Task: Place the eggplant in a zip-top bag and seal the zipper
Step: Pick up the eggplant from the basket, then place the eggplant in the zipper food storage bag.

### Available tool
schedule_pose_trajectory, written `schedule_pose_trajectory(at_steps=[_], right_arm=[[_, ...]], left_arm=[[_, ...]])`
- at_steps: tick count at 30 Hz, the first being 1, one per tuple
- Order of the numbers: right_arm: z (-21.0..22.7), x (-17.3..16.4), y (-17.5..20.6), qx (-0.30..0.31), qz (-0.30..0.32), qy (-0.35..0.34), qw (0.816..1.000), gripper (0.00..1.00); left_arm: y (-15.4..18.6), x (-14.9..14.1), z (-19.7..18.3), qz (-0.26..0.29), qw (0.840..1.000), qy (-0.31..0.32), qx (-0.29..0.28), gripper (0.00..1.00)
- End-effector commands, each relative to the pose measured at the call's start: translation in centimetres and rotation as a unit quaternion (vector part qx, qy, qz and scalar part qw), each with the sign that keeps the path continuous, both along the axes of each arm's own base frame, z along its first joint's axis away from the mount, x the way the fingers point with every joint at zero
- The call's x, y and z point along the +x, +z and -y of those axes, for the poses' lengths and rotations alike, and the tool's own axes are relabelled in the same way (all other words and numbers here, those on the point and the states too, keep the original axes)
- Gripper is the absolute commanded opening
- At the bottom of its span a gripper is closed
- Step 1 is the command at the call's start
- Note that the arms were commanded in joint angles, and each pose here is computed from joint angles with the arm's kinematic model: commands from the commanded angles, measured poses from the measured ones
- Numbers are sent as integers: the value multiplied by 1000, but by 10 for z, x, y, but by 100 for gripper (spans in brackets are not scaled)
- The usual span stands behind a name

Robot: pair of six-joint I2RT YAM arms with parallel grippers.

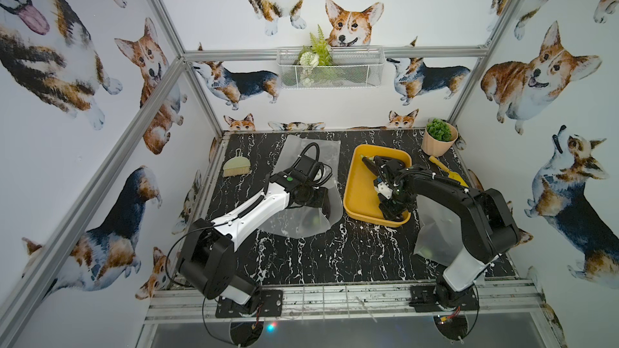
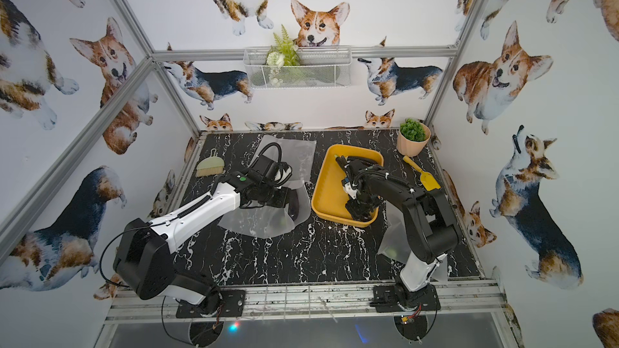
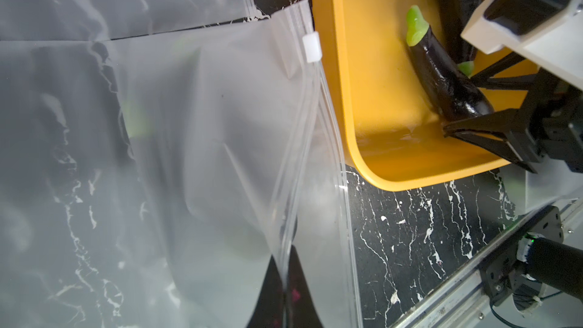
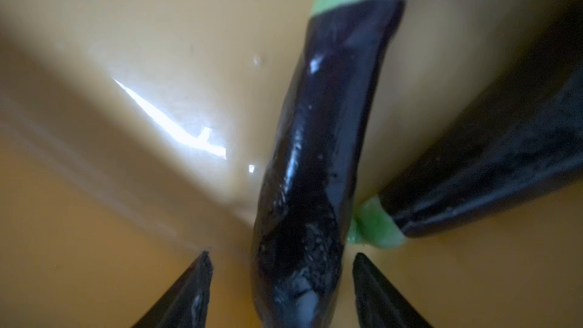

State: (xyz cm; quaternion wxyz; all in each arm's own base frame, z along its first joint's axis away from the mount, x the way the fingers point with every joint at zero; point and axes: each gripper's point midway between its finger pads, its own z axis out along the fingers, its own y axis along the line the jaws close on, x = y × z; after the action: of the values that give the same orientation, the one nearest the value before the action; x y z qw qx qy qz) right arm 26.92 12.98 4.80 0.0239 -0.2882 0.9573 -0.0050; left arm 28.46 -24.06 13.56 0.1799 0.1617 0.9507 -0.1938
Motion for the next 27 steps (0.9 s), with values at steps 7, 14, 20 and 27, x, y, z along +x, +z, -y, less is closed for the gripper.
schedule_pose_trajectory(at_steps=[7,14,20,27], right_arm=[[-11,-13,-7,13,-12,-37,999,56],[-17,12,24,16,31,-35,999,37],[-49,20,94,103,100,-26,989,34],[-161,-67,123,338,-8,26,941,36]], left_arm=[[5,1,-1,8,1000,-7,1,0],[9,-1,-3,13,1000,-9,2,0],[6,0,-1,12,1000,-8,-2,0],[11,3,2,20,1000,-9,-10,0]])
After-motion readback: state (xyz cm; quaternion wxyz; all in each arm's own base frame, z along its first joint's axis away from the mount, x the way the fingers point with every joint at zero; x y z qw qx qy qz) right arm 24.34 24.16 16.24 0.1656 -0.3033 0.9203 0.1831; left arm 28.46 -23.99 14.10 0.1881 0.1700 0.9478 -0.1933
